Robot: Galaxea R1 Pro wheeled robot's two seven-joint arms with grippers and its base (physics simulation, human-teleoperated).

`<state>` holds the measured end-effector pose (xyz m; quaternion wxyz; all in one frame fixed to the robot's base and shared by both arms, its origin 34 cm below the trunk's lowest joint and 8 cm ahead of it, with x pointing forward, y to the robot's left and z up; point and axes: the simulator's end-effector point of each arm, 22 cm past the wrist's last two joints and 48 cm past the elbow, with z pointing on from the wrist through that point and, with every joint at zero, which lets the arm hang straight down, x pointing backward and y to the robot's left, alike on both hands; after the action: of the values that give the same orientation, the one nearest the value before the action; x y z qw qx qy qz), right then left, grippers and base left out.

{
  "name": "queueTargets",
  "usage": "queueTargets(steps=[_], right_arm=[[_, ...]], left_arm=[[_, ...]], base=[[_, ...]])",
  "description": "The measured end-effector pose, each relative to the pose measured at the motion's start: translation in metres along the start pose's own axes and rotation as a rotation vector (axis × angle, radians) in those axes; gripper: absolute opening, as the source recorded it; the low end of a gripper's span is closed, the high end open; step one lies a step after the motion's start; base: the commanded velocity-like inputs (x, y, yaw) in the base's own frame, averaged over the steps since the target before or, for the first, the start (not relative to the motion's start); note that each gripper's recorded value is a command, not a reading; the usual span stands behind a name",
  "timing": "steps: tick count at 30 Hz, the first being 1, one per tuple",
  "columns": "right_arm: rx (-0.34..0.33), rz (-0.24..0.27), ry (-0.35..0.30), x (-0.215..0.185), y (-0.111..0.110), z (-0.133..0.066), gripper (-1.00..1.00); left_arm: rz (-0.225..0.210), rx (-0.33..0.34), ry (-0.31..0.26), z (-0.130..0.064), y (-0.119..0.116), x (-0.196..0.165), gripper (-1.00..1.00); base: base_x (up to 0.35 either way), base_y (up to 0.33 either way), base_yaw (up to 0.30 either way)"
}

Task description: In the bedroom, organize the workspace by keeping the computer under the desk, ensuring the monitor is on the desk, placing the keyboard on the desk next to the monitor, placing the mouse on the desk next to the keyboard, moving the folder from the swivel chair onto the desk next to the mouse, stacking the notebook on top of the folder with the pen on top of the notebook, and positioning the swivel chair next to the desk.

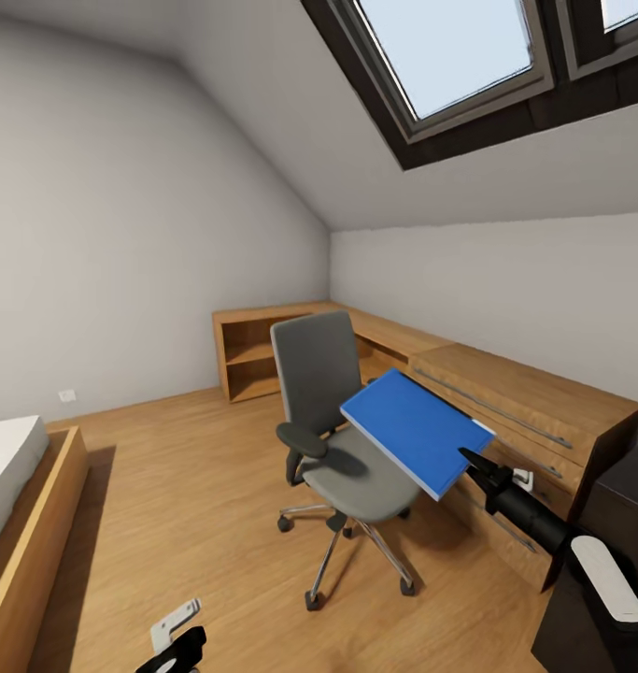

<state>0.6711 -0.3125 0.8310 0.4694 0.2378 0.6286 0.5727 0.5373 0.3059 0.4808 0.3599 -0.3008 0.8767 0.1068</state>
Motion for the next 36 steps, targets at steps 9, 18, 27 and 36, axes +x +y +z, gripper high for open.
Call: queueTargets(steps=[9,18,27,36], right_arm=[[-0.011,0.002,0.002,-0.004,0.020,0.006,-1.00],[-0.084,-0.085,0.027,0.001,0.070,-0.009,-1.00],[-0.127,-0.129,0.053,0.003,0.109,-0.009,-1.00],[-0.159,-0.297,-0.014,-0.031,0.186,-0.019,-1.00]], left_arm=[[0.012,-0.023,0.021,-0.014,0.000,0.002,1.00],[0.013,-0.026,0.023,-0.025,-0.001,-0.010,1.00],[0.013,-0.026,0.024,-0.034,-0.003,-0.020,1.00],[0.012,-0.025,0.022,-0.042,-0.005,-0.029,1.00]], base=[[0.000,0.000,0.000],[0.000,0.000,0.000],[0.000,0.000,0.000],[0.000,0.000,0.000]])
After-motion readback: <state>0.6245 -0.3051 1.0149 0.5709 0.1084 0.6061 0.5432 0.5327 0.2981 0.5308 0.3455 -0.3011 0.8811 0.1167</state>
